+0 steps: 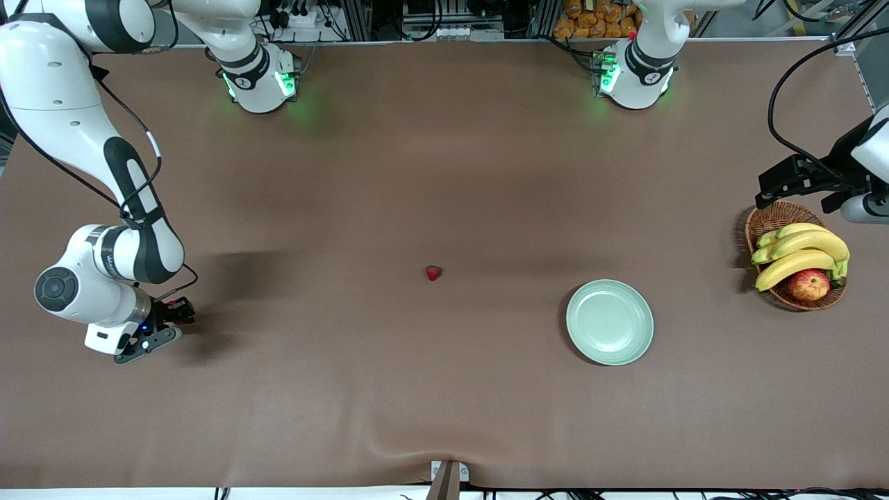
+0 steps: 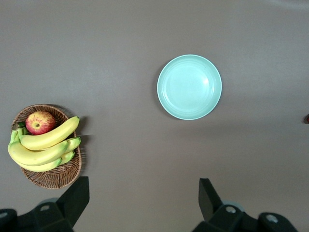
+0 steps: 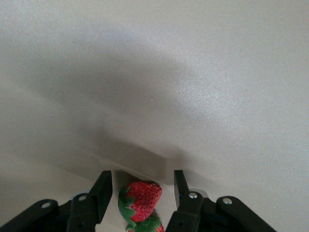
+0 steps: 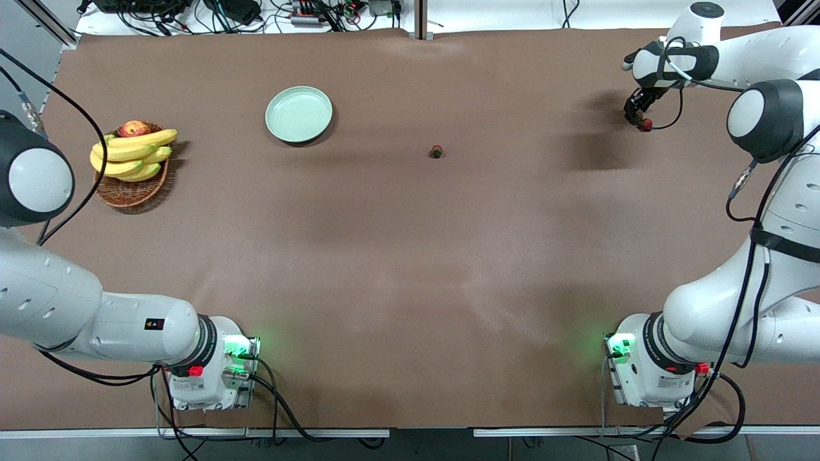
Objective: Collect all strawberries into plate
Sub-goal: 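Reach the left gripper to the strawberry in the table middle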
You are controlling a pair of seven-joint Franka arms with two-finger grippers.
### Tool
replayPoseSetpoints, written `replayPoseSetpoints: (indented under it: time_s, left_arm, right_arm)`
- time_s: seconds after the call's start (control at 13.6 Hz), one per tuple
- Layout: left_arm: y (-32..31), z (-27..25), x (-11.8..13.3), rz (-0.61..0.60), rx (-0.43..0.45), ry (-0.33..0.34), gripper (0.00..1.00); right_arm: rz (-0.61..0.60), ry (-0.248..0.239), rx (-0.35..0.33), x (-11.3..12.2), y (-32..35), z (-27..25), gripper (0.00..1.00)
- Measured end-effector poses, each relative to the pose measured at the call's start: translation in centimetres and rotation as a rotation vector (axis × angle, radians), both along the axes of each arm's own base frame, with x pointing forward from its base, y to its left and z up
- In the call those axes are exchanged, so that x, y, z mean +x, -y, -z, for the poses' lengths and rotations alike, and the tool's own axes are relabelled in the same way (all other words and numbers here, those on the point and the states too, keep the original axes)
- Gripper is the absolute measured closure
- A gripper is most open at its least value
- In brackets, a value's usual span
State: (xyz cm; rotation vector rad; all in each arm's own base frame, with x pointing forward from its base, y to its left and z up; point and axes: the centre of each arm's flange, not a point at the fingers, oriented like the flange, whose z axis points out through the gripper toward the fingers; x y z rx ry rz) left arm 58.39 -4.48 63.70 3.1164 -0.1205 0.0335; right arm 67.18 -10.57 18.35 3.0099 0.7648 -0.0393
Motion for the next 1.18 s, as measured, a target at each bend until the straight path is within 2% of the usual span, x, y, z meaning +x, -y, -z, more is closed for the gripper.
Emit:
replayPoseSetpoints:
  time_s: [0.07, 0.15, 0.52, 0.59, 0.66, 0.74, 0.81, 0.88, 0.96, 1.18]
  left_arm:
    - [0.0, 0.0, 0.0, 0.0, 0.0, 0.0, 0.0]
    - [0.0, 0.0, 0.0, 0.0, 0.0, -0.001, 0.0]
    - [1.2, 1.4, 0.6, 0.02, -0.002, -0.025, 0.0]
    - [2.7, 2.1, 0.8, 0.031, -0.002, -0.037, 0.0]
    - [4.7, 3.2, 0.9, 0.026, -0.001, -0.056, 0.0]
    - [7.4, 4.7, 1.2, 0.023, 0.003, -0.077, 0.0]
    - [10.6, 6.5, 1.4, 0.018, 0.006, -0.089, 0.0]
    - [14.2, 8.5, 1.6, 0.004, 0.009, -0.094, 0.0]
    - [18.1, 10.7, 1.7, -0.017, 0.01, -0.091, 0.0]
    - [29.3, 17.9, 0.9, -0.084, -0.006, -0.057, 0.0]
  right_arm:
    - [0.001, 0.0, 0.0, 0.0, 0.1, 0.0, 0.33]
    - [0.002, -0.001, 0.0, 0.0, 0.1, 0.0, 0.32]
    - [0.0, -0.015, 0.002, -0.4, 0.2, 0.5, 0.34]
    - [0.001, -0.018, 0.002, -0.5, 0.2, 0.6, 0.38]
    - [0.0, -0.019, 0.002, -0.6, 0.2, 0.7, 0.38]
    - [0.0, -0.02, 0.003, -0.6, 0.2, 0.7, 0.45]
    - [0.0, -0.02, 0.003, -0.6, 0.2, 0.7, 0.46]
    - [0.0, -0.021, 0.003, -0.6, 0.2, 0.7, 0.52]
    - [0.0, -0.021, 0.003, -0.6, 0.2, 0.7, 0.59]
    - [-0.004, -0.025, 0.004, -0.6, 0.1, 0.6, 0.63]
